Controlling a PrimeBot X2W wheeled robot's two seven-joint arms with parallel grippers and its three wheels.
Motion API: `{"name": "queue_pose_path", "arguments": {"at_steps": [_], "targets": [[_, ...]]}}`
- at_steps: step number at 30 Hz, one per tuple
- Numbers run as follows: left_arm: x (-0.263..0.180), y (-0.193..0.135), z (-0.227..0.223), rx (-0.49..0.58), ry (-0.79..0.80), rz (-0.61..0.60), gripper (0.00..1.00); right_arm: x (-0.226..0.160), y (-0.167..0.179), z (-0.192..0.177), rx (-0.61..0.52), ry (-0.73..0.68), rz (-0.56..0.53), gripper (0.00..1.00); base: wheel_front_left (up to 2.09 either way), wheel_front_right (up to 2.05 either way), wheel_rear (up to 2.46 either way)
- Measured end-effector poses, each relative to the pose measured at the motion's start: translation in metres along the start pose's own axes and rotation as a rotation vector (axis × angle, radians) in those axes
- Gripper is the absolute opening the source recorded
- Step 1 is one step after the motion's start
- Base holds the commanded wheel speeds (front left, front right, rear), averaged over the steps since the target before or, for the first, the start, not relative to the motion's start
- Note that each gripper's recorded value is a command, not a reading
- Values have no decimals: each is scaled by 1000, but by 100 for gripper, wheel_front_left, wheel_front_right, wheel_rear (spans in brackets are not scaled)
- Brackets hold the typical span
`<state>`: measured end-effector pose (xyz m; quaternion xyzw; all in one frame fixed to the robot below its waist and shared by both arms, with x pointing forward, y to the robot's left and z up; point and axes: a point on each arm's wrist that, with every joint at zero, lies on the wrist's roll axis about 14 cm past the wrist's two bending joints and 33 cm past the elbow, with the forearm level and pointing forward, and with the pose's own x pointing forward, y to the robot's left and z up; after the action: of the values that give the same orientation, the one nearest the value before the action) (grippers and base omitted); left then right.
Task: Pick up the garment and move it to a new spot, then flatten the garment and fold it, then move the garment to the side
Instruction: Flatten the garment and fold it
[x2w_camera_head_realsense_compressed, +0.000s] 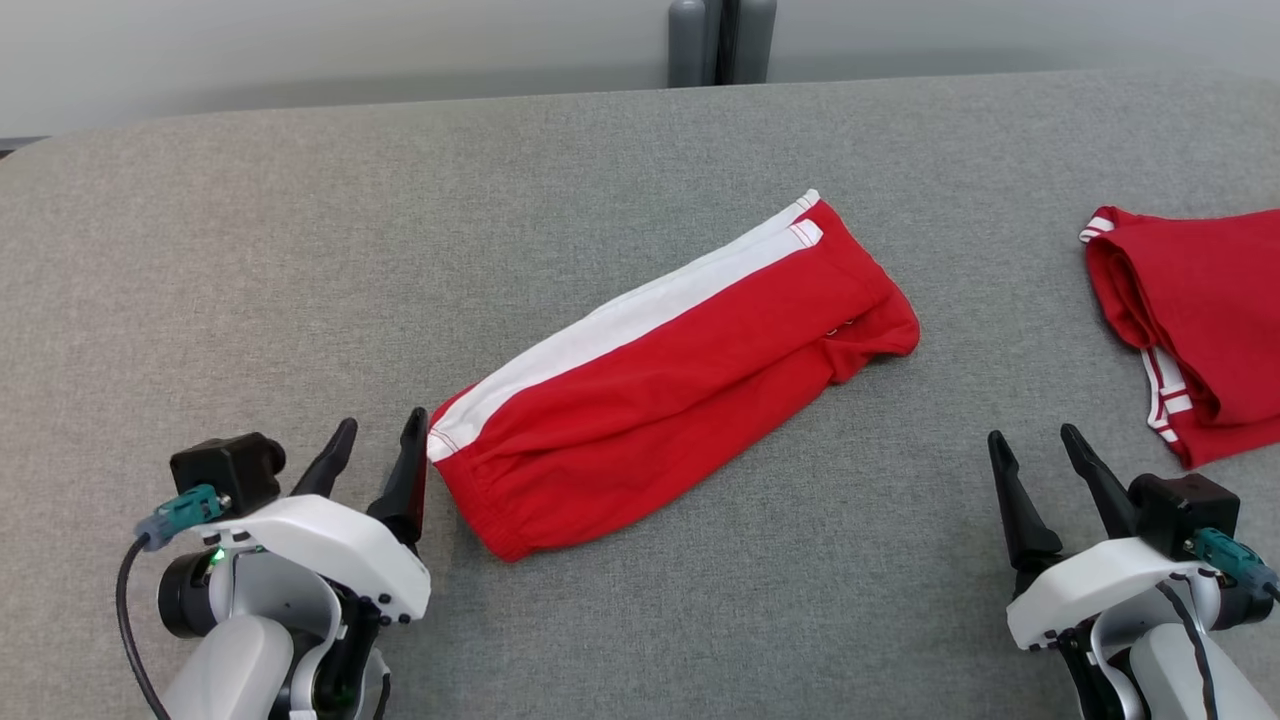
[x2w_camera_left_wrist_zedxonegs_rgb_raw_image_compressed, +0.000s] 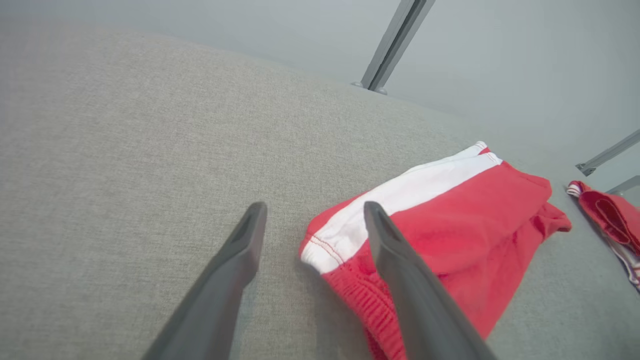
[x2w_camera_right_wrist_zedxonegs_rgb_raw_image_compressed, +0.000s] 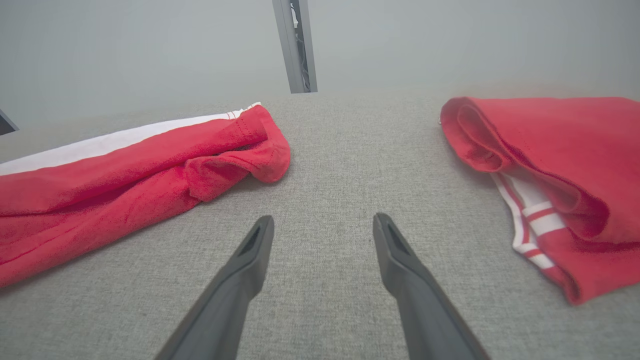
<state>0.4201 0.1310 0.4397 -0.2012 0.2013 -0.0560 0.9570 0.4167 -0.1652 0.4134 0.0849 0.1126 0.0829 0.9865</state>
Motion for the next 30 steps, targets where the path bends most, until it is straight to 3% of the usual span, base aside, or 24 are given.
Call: {"name": "queue_pose_path", "arguments": {"at_steps": [4, 10, 18, 20, 21, 22, 23, 30], "targets": [[6, 3, 1, -12, 1, 12, 100, 0, -1, -4, 1, 11, -3, 100, 0, 0, 0], [12, -2, -38, -19, 145, 4, 100, 2, 1, -2, 4, 6, -1, 100, 0, 0, 0], [18, 1, -59, -15, 215, 20, 97, -1, 0, 0, 1, 2, -2, 100, 0, 0, 0], [19, -1, -59, -10, 211, 10, 87, -2, 0, 1, 2, -1, -3, 100, 0, 0, 0], [20, -2, -59, -8, 207, 2, 75, -2, 0, 1, 1, -2, -3, 100, 0, 0, 0], [21, -4, -58, -6, 198, -6, 45, -2, 0, 2, 0, -4, -3, 100, 0, 0, 0], [21, -5, -56, -3, 191, -12, 1, -3, 0, 3, -2, -5, -2, 100, 0, 0, 0], [19, -6, -58, 8, 176, -23, 0, -1, 5, 9, -17, -19, 19, 100, 0, 0, 0]]}}
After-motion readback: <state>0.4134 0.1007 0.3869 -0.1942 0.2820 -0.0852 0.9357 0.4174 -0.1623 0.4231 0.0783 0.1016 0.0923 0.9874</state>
